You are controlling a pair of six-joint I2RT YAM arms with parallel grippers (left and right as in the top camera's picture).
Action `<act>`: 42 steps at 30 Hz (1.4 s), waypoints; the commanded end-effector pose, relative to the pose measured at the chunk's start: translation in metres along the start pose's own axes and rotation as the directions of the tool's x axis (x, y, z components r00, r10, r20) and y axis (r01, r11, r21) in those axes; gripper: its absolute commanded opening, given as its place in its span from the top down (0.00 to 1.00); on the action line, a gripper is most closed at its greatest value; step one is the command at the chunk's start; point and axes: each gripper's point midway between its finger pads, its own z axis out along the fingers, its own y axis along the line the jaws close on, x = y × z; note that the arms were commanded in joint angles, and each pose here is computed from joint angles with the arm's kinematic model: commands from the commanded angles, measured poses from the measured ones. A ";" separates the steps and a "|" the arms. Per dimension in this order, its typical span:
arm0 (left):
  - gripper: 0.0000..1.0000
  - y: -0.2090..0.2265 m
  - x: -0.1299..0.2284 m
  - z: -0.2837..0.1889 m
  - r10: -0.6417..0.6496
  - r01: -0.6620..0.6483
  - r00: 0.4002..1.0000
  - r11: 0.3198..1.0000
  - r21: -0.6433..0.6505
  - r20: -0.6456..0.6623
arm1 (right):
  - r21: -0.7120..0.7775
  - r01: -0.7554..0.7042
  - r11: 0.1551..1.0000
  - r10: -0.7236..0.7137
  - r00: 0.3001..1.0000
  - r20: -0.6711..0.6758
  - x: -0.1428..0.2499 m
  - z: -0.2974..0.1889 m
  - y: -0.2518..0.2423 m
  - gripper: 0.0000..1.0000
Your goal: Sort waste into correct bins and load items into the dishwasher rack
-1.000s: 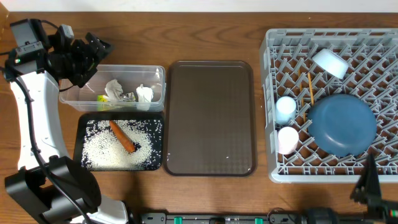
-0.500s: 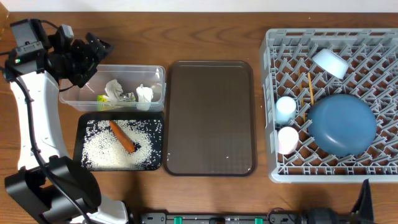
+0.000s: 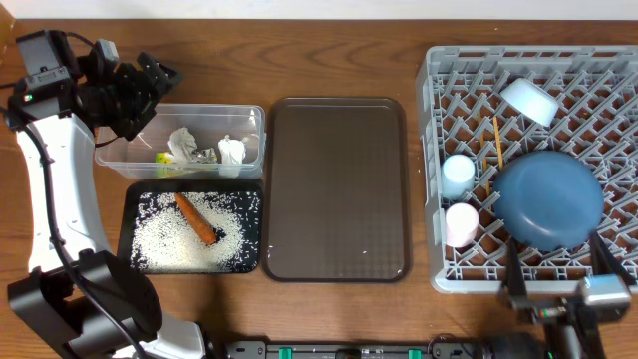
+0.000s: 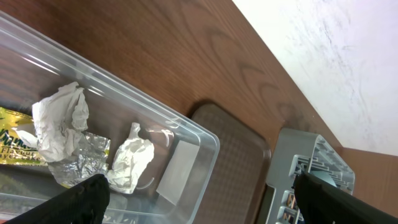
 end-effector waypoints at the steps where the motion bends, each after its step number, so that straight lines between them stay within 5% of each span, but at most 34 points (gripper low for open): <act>1: 0.04 0.007 0.000 0.002 -0.015 0.015 1.000 1.000 -0.015 -0.005 | -0.093 -0.072 0.993 0.074 0.997 0.022 0.014 0.018 0.017 0.01; 10: 0.04 0.007 0.000 0.002 -0.015 0.015 1.000 1.000 -0.015 -0.005 | -0.069 -0.346 0.936 0.352 0.916 0.190 0.051 0.064 0.005 0.01; 18: 0.04 0.007 0.000 0.002 -0.015 0.015 1.000 1.000 -0.015 -0.005 | -0.024 -0.473 0.881 0.471 0.872 0.136 0.115 0.080 0.002 0.01; 26: 0.04 0.007 0.000 0.002 -0.015 0.015 1.000 1.000 -0.015 -0.005 | 0.085 -0.441 0.894 0.448 0.886 -0.119 0.183 0.079 0.008 0.01; 42: 0.04 0.007 0.000 0.002 -0.015 0.014 1.000 1.000 -0.015 -0.005 | 0.017 -0.098 0.995 0.100 0.985 -0.139 0.181 0.080 0.011 0.01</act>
